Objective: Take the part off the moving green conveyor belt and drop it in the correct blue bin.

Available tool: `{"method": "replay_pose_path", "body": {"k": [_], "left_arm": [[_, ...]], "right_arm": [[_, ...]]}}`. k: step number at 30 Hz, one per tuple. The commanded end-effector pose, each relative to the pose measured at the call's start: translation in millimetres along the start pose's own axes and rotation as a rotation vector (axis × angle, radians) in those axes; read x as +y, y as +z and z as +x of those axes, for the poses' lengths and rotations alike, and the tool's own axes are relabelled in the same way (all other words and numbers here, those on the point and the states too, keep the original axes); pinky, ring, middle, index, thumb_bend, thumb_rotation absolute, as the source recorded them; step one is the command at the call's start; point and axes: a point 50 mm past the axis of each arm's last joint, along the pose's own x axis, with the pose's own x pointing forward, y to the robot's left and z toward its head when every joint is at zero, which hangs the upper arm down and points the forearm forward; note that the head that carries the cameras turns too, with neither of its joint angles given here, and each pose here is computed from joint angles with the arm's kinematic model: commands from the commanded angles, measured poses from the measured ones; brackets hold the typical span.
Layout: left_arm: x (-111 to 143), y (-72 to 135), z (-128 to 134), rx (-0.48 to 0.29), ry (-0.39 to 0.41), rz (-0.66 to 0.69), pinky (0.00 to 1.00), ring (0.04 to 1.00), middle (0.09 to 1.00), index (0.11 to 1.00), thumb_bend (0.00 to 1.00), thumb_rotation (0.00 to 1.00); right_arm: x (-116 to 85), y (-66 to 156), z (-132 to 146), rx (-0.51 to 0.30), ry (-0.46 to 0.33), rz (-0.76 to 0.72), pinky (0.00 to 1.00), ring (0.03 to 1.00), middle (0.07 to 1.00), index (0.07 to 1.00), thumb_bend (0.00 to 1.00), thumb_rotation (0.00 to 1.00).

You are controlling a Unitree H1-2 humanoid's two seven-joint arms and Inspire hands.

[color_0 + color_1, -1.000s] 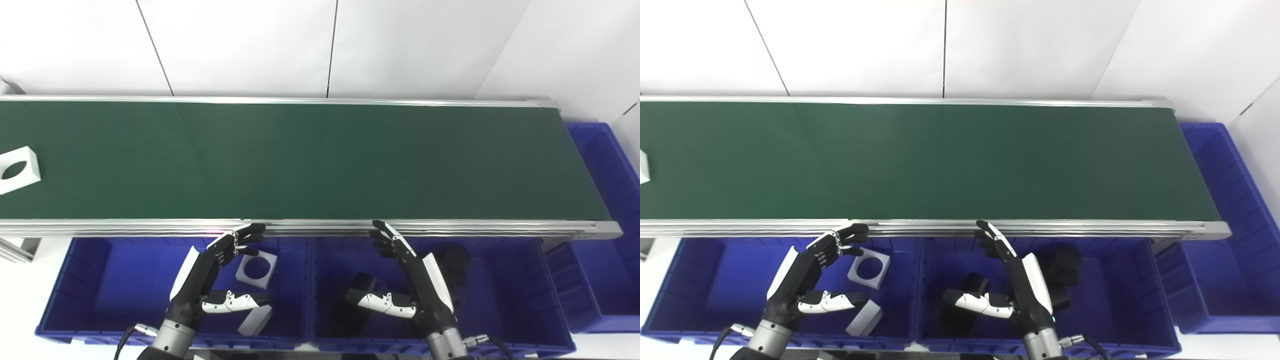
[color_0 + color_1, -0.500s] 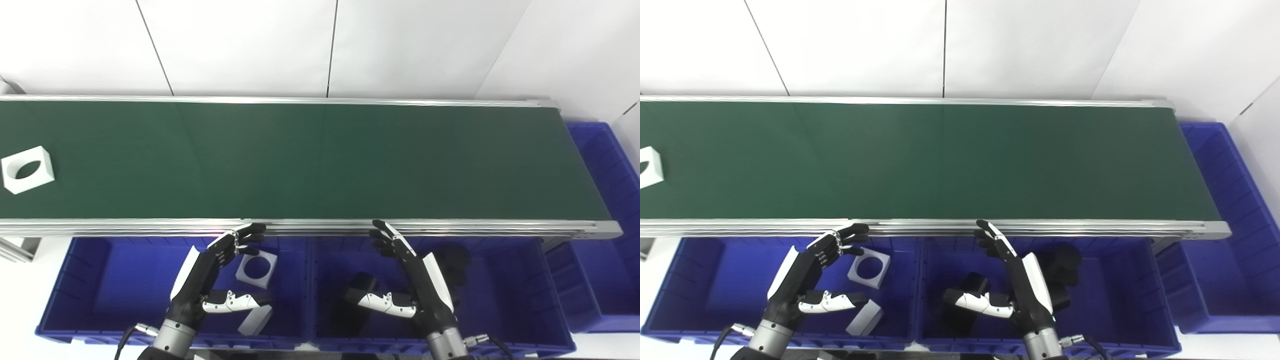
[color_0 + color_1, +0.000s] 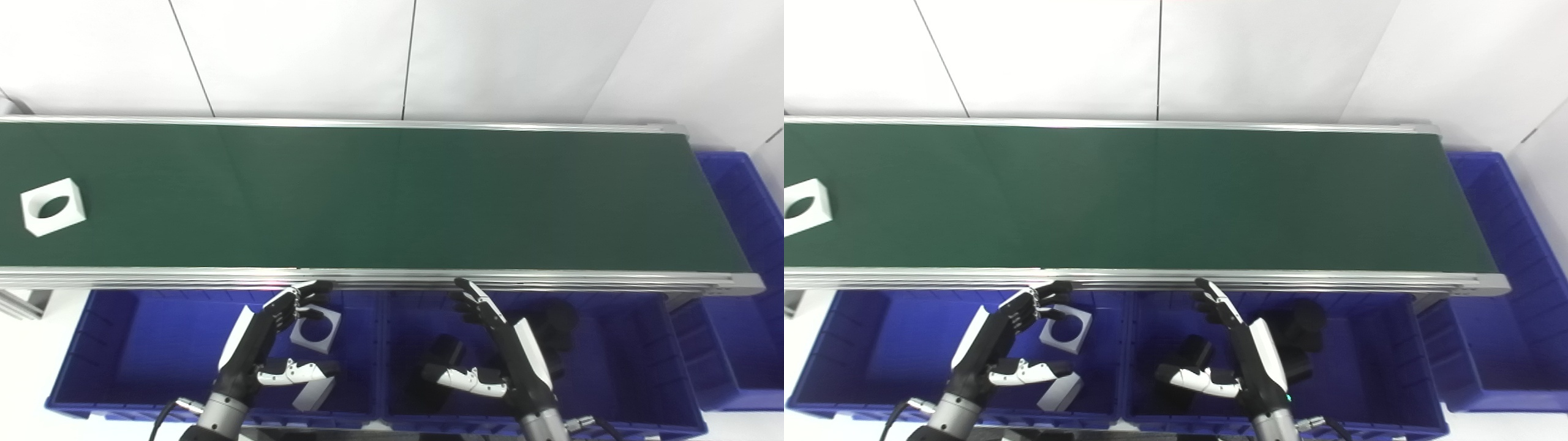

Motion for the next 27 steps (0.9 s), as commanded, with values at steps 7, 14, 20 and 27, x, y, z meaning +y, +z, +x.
{"method": "replay_pose_path", "body": {"k": [7,14,20,27], "left_arm": [[1.1,3.7,9.1,-0.05,0.001,0.043,0.62,0.732,0.776,0.732,0.89,0.3],[-0.3,0.4,12.4,-0.045,0.006,0.053,0.62,0.728,0.772,0.728,0.9,0.3],[-0.8,-0.5,15.3,-0.045,0.018,0.047,0.61,0.715,0.761,0.72,0.92,0.29],[0.0,9.7,16.8,-0.087,0.043,-0.139,0.6,0.717,0.769,0.734,0.92,0.31]], "right_arm": [[-5.6,-0.6,1.1,-0.079,-0.039,0.01,0.79,0.807,0.838,0.91,0.86,0.37],[-6.1,-5.6,3.1,-0.073,-0.032,0.018,0.81,0.818,0.843,0.91,0.86,0.37],[-6.1,-8.0,5.1,-0.078,-0.037,0.018,0.79,0.81,0.84,0.905,0.86,0.36],[-9.6,-12.0,4.6,-0.074,-0.033,0.015,0.78,0.815,0.846,0.91,0.85,0.36]]}}
